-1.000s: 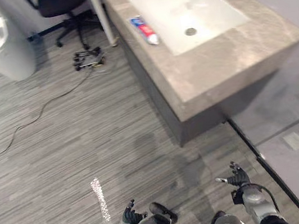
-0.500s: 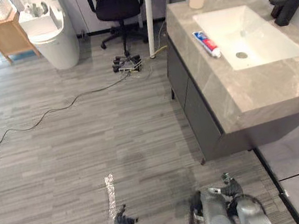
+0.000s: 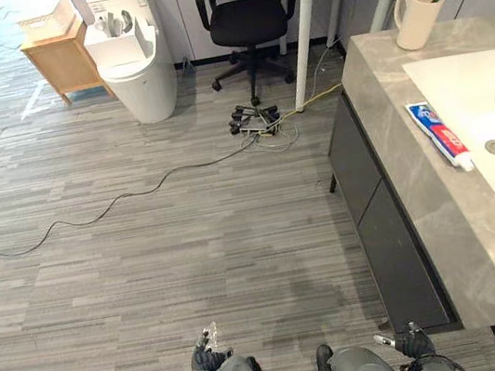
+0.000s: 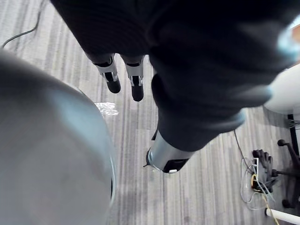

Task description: Organize washtable

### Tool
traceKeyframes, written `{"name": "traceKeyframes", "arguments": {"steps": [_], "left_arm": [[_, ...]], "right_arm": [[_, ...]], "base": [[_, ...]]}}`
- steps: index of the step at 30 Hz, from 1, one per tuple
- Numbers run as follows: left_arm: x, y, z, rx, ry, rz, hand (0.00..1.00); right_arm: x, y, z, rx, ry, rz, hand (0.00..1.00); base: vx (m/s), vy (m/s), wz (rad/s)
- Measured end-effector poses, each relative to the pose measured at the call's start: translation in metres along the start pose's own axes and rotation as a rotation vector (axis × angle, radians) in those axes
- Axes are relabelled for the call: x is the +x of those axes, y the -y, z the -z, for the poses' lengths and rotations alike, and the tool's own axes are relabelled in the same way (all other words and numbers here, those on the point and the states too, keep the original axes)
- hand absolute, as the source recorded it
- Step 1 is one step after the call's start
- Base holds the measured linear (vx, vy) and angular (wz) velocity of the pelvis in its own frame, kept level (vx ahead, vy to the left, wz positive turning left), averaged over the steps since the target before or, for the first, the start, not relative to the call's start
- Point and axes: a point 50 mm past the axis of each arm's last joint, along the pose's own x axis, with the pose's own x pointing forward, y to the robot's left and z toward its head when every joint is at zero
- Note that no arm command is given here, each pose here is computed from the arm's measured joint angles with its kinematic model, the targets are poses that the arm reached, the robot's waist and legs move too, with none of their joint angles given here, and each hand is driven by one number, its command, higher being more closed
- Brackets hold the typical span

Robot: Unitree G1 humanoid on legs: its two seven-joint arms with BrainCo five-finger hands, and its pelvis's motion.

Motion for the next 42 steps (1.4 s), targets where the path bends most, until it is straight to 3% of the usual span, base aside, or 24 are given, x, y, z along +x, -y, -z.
{"name": "traceKeyframes", "arguments": {"steps": [6, 16, 20, 24, 34, 42], "left_arm": [[0.0, -0.018, 0.007, -0.06, -0.032, -0.068, 0.0], [0.0, -0.022, 0.019, 0.003, -0.095, -0.047, 0.0], [0.001, -0.005, 0.017, 0.045, -0.093, 0.012, 0.0], [0.001, 0.007, 0.003, 0.004, -0.033, 0.033, 0.0], [0.002, 0.007, 0.0, -0.009, -0.017, 0.032, 0.0], [0.002, -0.014, 0.012, -0.003, -0.069, -0.028, 0.0]], "right_arm": [[-0.009, -0.016, 0.016, 0.023, -0.049, -0.036, 0.0], [-0.002, -0.02, 0.012, -0.002, -0.063, -0.055, 0.0], [0.004, -0.009, 0.005, -0.028, -0.057, -0.043, 0.0], [0.003, 0.0, 0.005, -0.027, -0.047, -0.017, 0.0], [0.004, 0.003, 0.004, -0.029, -0.05, -0.001, 0.0], [0.001, -0.02, 0.002, -0.009, -0.042, -0.044, 0.0]], "base": [[0.15, 0.251, -0.86], [0.19, 0.029, -0.76], [0.4, -0.035, -0.23], [0.29, -0.088, -0.14], [0.22, 0.232, -0.95], [0.18, 0.222, -0.82]]}}
